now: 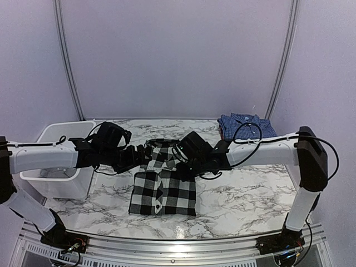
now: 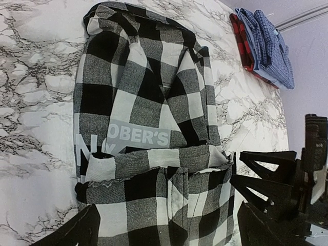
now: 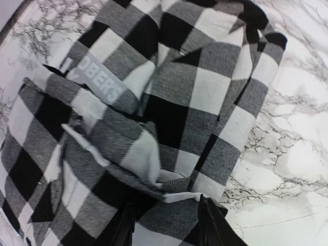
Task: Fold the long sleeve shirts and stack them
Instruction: Adjust the 2/3-rectangle-folded shirt at the center of the board.
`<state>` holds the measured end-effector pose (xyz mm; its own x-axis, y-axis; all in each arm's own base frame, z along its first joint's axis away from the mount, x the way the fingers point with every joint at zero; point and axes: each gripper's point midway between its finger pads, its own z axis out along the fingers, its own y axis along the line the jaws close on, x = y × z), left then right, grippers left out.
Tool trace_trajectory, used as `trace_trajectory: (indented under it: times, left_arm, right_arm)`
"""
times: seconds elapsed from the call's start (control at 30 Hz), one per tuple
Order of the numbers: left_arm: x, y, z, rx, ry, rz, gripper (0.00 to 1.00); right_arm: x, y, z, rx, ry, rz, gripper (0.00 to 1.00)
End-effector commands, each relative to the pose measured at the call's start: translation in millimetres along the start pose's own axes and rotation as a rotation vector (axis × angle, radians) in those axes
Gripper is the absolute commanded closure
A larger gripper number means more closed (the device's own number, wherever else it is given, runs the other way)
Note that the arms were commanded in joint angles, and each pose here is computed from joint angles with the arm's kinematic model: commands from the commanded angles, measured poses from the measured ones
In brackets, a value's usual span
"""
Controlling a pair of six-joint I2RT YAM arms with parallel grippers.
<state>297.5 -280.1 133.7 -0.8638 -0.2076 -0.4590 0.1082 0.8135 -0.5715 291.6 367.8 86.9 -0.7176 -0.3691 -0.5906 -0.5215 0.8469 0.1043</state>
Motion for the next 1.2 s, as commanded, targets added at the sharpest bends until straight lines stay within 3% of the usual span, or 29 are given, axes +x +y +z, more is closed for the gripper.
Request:
trace_trajectory:
  times: [0.0,0.17,0.33,0.6,0.9,1.03,1.17]
  left_arm:
    - [5,14,-12,-0.036,-0.005,0.016,0.03]
    - [17,24,-13,-0.048,0.014,0.0,0.04]
    - [33,40,-16,-0.067,0.035,-0.006,0.04]
    - [73,63,-16,-0.071,0.141,-0.022,0.03]
    - [116,74,-13,-0.101,0.241,-0.016,0.04]
    - [129,82,-16,-0.132,0.255,-0.04,0.04]
    - [139,92,-24,-0.166,0.254,-0.068,0.06]
  right_arm:
    - [-29,21,-36,0.06,-0.108,-0.015,0.65]
    - [-14,43,-14,-0.008,-0.057,-0.002,0.73]
    - [-10,37,22,-0.02,-0.026,0.022,0.72]
    - [5,32,59,0.009,0.066,-0.016,0.41]
    - [-1,14,12,0.022,0.033,0.0,0.3]
    - [-5,15,-25,-0.071,0.002,0.026,0.28]
    - [29,23,-43,-0.203,0.057,0.059,0.33]
